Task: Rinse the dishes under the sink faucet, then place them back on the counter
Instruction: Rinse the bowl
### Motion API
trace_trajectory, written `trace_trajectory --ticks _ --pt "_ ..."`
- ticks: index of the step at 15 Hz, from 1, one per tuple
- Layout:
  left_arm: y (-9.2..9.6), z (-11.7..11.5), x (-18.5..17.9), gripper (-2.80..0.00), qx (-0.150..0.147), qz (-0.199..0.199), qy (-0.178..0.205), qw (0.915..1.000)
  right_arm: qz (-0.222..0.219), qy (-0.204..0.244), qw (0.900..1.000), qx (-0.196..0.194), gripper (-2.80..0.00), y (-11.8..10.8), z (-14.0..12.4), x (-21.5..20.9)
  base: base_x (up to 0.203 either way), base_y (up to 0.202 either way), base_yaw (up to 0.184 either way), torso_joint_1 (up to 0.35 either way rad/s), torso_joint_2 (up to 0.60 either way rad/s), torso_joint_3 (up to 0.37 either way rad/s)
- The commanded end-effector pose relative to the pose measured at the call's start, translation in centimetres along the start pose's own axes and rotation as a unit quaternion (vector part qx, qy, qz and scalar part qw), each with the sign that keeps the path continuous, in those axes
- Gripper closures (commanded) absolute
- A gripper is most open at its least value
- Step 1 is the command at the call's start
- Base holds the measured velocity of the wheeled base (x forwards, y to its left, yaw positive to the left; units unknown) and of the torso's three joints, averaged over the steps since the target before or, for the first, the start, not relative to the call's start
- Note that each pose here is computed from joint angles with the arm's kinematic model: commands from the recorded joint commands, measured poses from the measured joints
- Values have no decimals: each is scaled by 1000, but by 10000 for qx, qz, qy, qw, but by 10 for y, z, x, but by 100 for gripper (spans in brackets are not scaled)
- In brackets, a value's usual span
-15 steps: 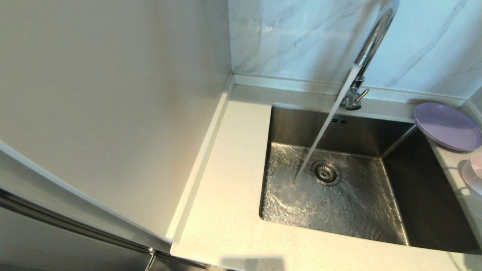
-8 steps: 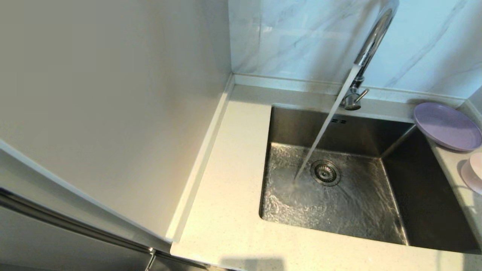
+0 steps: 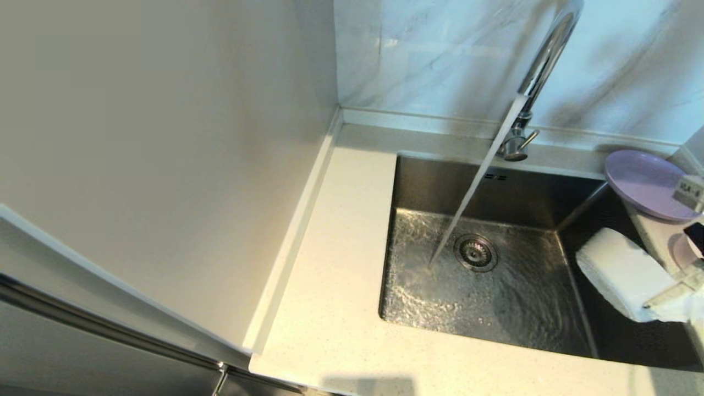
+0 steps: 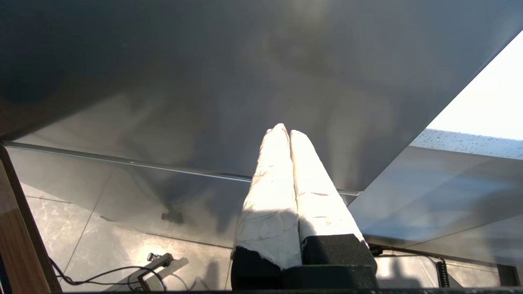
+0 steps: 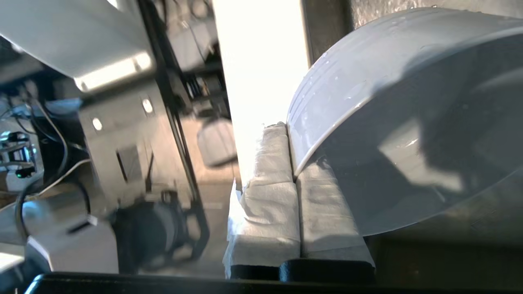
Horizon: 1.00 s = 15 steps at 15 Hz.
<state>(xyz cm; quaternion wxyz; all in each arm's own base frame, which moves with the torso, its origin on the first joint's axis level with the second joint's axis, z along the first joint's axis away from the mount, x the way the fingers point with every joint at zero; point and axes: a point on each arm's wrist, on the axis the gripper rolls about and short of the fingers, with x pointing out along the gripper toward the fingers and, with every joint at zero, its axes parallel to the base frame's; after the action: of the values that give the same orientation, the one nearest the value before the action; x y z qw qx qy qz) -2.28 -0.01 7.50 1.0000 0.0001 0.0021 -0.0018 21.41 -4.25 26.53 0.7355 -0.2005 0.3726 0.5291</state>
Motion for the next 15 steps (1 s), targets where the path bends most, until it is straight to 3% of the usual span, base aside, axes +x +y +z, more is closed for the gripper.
trace_trajectory --ticks 1,2,6,8,12,15 --pt "0 0 0 0 -2 3 2 10000 630 -192 9970 -413 0 -9 32 28 0 0 0 0 0 0" --pt "0 0 0 0 -2 3 2 10000 816 -237 9952 -493 0 -11 45 38 0 0 0 0 0 0" --pt "0 0 0 0 -2 3 2 10000 1226 -667 9900 -200 0 -23 86 60 0 0 0 0 0 0" --pt "0 0 0 0 -2 3 2 10000 1427 -603 9877 223 0 -27 97 77 0 0 0 0 0 0" --pt "0 0 0 0 -2 -4 2 10000 946 -1013 9877 720 0 -54 122 102 0 0 0 0 0 0" --pt "0 0 0 0 -2 3 2 10000 109 -1322 9857 1035 0 -70 141 105 0 0 0 0 0 0"
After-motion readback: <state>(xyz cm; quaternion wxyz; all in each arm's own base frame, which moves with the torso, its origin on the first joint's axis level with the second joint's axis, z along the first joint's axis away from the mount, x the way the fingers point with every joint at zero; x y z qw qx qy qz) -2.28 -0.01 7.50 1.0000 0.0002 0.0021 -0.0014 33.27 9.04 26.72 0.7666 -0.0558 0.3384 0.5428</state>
